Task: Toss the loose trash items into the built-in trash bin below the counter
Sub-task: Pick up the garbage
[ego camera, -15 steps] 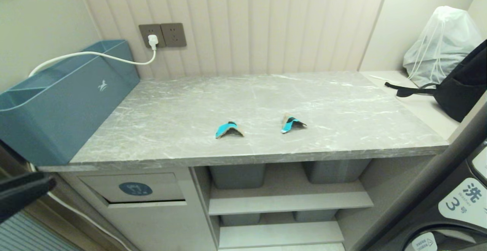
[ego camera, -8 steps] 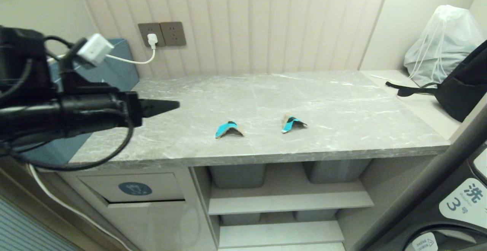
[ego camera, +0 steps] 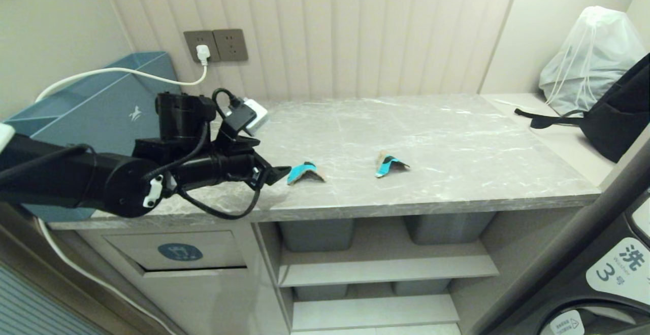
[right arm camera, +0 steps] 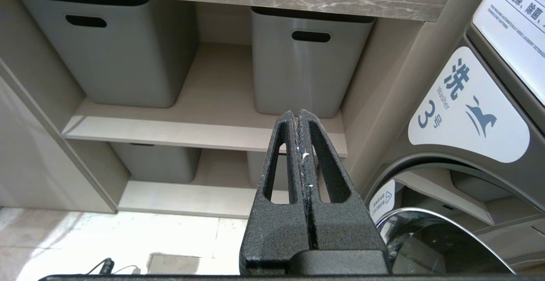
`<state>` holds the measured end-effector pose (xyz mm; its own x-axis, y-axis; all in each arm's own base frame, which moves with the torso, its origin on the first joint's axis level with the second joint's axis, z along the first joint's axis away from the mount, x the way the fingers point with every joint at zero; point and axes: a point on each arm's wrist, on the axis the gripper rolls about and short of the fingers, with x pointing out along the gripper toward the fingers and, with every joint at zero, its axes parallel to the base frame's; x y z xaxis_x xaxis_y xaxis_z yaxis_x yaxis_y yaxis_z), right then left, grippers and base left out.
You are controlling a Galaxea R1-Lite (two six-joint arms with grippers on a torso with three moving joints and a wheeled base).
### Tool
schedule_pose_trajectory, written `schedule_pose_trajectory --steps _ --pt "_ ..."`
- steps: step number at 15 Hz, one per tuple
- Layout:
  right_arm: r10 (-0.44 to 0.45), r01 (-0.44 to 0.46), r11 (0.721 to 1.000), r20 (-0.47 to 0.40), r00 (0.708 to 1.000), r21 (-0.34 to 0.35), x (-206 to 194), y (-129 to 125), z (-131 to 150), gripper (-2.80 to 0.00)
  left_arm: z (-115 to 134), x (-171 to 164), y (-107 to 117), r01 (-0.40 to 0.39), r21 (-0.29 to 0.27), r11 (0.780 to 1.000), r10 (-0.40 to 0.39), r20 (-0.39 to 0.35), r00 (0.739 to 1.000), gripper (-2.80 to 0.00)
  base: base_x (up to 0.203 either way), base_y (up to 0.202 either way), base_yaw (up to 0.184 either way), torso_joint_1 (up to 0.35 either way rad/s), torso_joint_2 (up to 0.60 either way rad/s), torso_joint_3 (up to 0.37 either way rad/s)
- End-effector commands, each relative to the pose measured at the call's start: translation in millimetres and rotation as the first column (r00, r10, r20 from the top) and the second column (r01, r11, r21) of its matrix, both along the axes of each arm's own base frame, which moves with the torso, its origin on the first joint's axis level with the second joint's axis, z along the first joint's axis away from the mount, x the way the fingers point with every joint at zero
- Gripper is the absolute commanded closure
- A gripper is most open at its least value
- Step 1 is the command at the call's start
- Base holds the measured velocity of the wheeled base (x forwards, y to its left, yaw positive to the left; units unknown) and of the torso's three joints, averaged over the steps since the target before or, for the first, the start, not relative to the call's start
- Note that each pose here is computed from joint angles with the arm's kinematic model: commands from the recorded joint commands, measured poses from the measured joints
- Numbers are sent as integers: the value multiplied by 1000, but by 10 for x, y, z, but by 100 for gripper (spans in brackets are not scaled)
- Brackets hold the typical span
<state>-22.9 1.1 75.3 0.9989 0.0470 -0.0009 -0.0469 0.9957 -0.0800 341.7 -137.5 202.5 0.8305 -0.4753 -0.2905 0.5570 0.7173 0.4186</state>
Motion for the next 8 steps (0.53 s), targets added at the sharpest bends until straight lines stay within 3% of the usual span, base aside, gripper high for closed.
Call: schedule_pose_trajectory --steps 1,4,8 --pt "1 -1 1000 1 1000 0 -1 0 0 0 -97 74 -86 9 29 1000 -9 5 1000 -280 0 0 0 0 0 0" --pt "1 -1 1000 1 1000 -1 -1 0 0 0 -140 135 -306 41 15 999 -42 55 998 -280 0 0 0 0 0 0" --pt "1 -1 1000 2 1000 -1 -2 0 4 0 -229 159 -356 20 34 999 -21 38 999 -280 0 0 0 0 0 0"
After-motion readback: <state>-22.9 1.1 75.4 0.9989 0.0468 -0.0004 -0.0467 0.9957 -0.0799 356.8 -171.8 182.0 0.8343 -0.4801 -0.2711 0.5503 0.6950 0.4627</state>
